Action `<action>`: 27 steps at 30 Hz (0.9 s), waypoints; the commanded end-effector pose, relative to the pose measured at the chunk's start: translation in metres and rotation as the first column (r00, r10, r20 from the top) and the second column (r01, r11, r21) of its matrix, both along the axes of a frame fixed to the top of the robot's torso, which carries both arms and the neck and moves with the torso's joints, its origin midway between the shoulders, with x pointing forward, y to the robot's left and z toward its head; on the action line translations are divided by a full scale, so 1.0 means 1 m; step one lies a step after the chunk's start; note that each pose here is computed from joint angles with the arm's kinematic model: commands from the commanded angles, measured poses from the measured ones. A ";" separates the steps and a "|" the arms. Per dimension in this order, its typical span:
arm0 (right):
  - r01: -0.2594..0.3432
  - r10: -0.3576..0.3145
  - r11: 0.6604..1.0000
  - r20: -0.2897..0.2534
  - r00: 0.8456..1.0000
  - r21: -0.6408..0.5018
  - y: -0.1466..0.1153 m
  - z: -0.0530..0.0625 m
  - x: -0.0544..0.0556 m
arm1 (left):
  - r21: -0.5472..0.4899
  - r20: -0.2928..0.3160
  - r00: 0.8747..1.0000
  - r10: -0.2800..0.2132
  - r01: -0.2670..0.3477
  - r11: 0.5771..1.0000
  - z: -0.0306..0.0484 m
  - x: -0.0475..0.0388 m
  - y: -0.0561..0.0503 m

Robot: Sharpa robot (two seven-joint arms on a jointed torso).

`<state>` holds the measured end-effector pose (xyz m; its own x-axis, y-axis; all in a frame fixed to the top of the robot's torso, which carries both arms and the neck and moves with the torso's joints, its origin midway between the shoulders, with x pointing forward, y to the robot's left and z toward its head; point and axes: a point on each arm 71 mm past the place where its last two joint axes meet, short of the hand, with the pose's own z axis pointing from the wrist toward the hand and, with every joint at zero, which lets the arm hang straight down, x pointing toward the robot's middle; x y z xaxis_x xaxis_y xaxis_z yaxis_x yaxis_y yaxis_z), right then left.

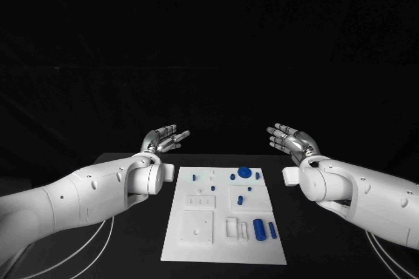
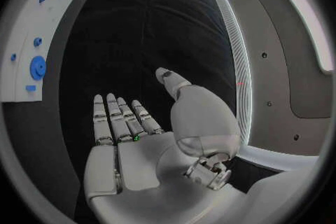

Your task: Assemble the parts on the task board

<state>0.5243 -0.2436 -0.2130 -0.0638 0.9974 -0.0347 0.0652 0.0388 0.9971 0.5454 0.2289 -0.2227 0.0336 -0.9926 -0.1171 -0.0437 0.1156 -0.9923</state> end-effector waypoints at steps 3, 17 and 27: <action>-0.227 0.219 0.972 -0.120 0.968 -0.054 0.001 -0.004 0.009 | -0.041 -0.073 0.994 -0.081 0.078 0.996 0.0030 0.0167 0.002; -0.229 0.255 0.858 -0.007 0.967 -0.459 -0.014 0.004 0.023 | -0.040 -0.062 0.991 -0.122 0.119 0.992 0.0122 0.0185 0.007; -0.187 0.395 0.550 0.056 0.917 -0.814 0.006 0.010 0.028 | 0.047 0.007 0.971 -0.237 0.237 0.970 0.0258 0.0003 0.002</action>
